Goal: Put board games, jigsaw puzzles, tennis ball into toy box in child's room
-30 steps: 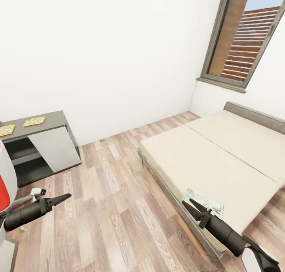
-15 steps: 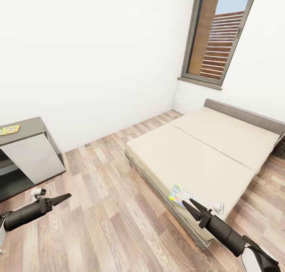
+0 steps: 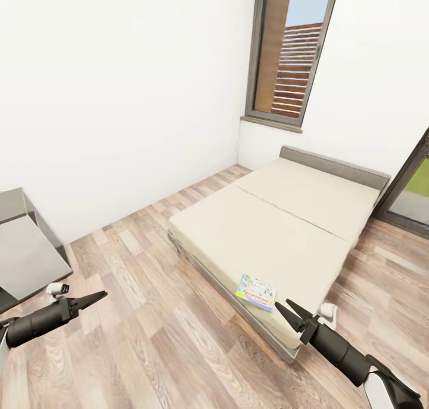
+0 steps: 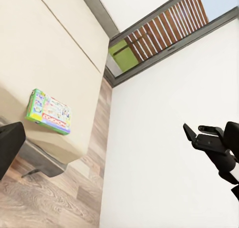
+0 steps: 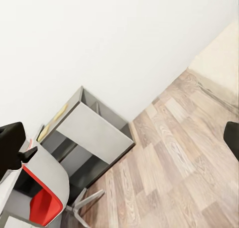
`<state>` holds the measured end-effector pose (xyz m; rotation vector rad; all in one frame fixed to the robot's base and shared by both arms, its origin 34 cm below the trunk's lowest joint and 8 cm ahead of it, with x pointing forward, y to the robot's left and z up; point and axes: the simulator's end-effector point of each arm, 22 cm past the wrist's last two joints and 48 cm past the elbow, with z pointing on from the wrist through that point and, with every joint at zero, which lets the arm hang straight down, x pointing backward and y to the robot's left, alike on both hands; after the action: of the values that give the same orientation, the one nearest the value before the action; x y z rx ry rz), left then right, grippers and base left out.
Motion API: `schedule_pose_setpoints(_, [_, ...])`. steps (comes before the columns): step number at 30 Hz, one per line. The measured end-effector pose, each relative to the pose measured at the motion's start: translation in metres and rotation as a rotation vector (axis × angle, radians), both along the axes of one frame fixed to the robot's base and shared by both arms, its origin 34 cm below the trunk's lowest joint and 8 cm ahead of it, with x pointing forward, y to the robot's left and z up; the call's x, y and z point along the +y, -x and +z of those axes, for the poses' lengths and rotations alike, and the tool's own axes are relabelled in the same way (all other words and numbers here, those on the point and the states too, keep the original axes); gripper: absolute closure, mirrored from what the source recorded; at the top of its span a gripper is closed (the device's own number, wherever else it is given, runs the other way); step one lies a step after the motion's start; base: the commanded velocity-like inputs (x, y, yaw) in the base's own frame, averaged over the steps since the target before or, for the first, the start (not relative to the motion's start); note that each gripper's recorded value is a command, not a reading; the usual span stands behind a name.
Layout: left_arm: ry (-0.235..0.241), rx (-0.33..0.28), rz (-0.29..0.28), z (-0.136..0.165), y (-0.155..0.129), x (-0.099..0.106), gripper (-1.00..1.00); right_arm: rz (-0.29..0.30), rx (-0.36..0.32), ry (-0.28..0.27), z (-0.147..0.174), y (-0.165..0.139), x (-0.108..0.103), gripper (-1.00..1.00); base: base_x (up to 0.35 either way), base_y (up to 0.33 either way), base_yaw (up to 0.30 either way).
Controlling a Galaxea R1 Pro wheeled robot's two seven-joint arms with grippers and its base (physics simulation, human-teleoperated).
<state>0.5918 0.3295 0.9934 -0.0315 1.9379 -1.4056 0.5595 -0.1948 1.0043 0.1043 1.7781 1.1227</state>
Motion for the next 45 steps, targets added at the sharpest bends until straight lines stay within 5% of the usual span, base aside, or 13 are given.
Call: schedule_pose_setpoints(45, [-0.035,0.008,-0.012,-0.0005,0.0033,-0.0001,-1.0,-0.007,0.011,-0.003,-0.0022,0.0016,-0.0041,-1.0,0.0,0.163,-0.275])
